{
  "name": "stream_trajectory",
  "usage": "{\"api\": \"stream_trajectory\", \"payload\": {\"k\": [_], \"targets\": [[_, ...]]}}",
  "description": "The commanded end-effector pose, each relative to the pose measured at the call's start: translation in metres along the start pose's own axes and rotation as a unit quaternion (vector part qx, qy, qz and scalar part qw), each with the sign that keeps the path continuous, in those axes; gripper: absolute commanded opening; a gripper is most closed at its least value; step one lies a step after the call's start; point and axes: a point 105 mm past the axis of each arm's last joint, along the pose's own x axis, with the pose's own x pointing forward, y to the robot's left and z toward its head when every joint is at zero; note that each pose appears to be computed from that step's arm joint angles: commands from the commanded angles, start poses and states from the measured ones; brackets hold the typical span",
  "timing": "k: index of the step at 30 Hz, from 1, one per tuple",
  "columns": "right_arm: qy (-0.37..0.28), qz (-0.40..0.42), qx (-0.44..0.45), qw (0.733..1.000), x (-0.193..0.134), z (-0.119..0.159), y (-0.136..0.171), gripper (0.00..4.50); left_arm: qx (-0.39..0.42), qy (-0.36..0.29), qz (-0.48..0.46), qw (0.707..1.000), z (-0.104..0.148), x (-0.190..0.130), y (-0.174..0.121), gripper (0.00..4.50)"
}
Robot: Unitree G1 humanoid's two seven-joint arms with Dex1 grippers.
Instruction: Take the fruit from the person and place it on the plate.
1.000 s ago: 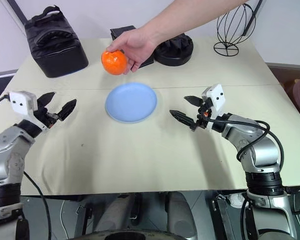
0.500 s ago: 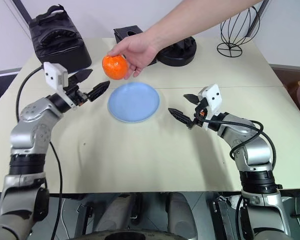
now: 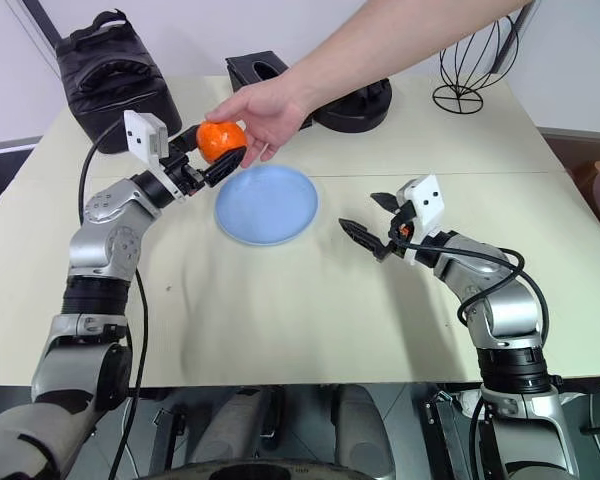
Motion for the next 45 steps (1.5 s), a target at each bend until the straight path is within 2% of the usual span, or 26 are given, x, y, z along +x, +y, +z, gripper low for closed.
{"api": "stream_trajectory", "payload": {"k": [1,5,8,13,23,25,26,33,37,41,45], "targets": [[-0.027,-0.005,-0.021,0.999,-0.003,0.015,0.0,4.5,0.02,-0.028,-0.014,0.999,0.016,0.007,-0.003,3.3],[-0.027,-0.007,-0.021,0.999,-0.003,0.015,0.0,4.5,0.023,-0.025,-0.012,0.999,0.015,0.006,-0.001,3.25],[-0.027,-0.007,-0.02,0.999,-0.003,0.014,0.0,4.5,0.034,0.021,-0.003,0.999,0.002,0.004,0.003,3.25],[-0.027,-0.01,-0.017,0.999,-0.002,0.011,0.001,4.5,0.046,0.09,-0.055,0.993,-0.022,0.002,-0.008,3.25],[-0.035,-0.024,-0.007,0.999,-0.001,0.006,0.006,4.5,0.054,0.148,-0.067,0.985,-0.056,0.029,-0.014,3.25],[-0.036,-0.029,-0.007,0.999,-0.002,0.005,0.006,4.5,0.042,0.146,-0.064,0.986,-0.058,0.035,-0.013,4.29],[-0.036,-0.032,-0.007,0.999,-0.003,0.005,0.006,4.5,0.037,0.143,-0.067,0.987,-0.057,0.038,-0.013,4.48],[-0.037,-0.042,-0.006,0.998,-0.007,0.005,0.004,4.5,0.053,0.123,-0.055,0.99,-0.048,0.045,-0.008,4.48],[-0.039,-0.053,-0.014,0.998,-0.005,0.006,-0.002,4.5,0.023,0.054,0.018,0.998,-0.018,0.04,0.02,4.48],[-0.042,-0.064,-0.022,0.997,-0.005,0.009,-0.013,4.5,0.008,-0.007,0.115,0.993,0.018,0.009,0.059,4.48],[-0.046,-0.072,-0.029,0.996,-0.006,0.011,-0.022,4.5,0.032,0.01,0.147,0.989,0.026,-0.036,0.068,4.48]]}}
